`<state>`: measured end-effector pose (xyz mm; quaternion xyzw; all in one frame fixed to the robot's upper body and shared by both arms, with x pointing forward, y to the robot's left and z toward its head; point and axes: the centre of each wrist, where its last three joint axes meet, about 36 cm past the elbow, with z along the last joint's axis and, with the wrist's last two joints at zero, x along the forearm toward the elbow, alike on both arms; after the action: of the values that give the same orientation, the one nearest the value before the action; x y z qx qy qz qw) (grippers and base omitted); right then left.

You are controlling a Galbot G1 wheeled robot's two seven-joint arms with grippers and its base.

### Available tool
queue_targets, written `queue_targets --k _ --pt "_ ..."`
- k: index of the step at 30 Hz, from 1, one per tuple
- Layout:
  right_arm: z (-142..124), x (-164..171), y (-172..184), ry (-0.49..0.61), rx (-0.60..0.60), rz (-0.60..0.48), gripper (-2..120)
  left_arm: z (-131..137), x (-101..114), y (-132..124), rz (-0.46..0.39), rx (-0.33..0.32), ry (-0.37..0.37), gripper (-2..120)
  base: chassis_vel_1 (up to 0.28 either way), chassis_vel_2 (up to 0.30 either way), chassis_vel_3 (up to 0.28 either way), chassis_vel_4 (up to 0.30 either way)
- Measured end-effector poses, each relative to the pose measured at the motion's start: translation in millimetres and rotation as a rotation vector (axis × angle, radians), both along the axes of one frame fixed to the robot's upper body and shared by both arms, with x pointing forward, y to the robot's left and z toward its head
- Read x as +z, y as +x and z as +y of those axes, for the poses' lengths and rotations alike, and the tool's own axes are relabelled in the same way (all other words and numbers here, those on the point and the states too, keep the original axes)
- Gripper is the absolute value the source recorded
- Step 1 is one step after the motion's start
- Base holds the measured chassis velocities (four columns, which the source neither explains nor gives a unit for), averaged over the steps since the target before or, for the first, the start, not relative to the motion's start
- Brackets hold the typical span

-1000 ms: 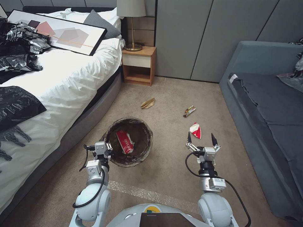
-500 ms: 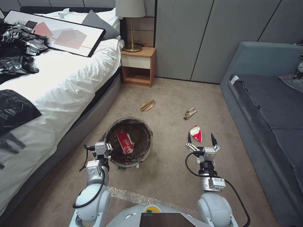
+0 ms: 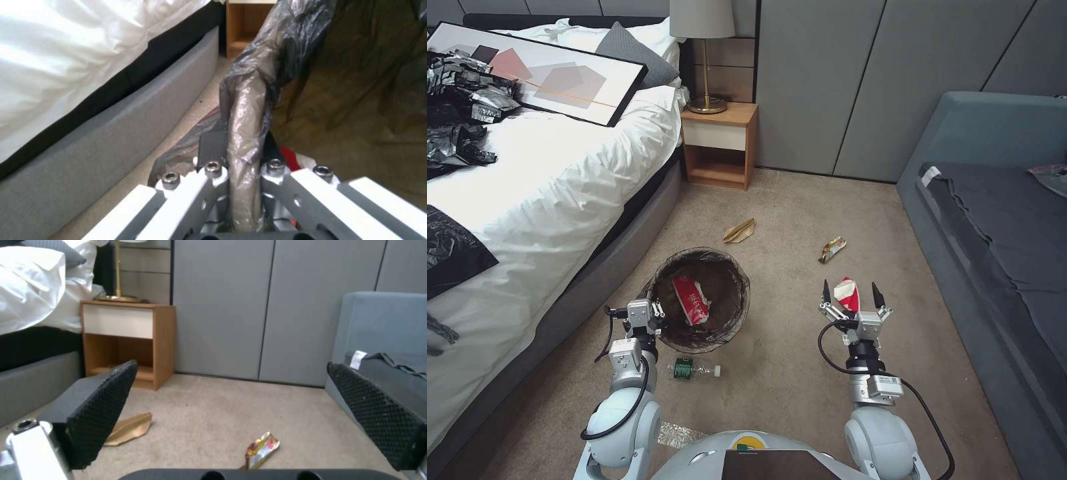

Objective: Pick up the trash bin, then pick up the garbage from the floor and place it into the trash bin.

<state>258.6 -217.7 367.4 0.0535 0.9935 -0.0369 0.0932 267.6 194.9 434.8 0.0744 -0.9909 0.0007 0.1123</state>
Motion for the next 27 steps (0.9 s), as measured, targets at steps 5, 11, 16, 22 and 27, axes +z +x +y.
queue_targets --k 5,11,16,22,27 --pt "-0.2 -0.1 0.1 -0.001 0.003 0.0 100 0.1 0.5 0.0 -0.001 0.0 0.0 0 -0.083 0.084 0.083 -0.087" --pt "-0.5 -0.3 0.0 -0.002 0.009 -0.001 100 0.1 1.2 -0.3 -0.003 0.0 0.0 0 -0.101 0.092 0.089 -0.082" --pt "-0.6 -0.5 0.0 -0.003 0.012 -0.001 100 0.0 1.5 -0.2 -0.004 0.0 0.0 0 -0.08 0.094 0.087 -0.084" --pt "-1.2 0.0 1.1 -0.005 0.013 -0.004 100 -0.1 1.7 0.2 -0.006 0.0 0.0 0 -0.076 0.094 0.076 -0.089" --pt "-1.9 0.2 2.1 -0.007 0.014 -0.005 100 -0.3 1.9 0.7 -0.006 -0.001 0.0 0 -0.101 0.087 0.077 -0.094"
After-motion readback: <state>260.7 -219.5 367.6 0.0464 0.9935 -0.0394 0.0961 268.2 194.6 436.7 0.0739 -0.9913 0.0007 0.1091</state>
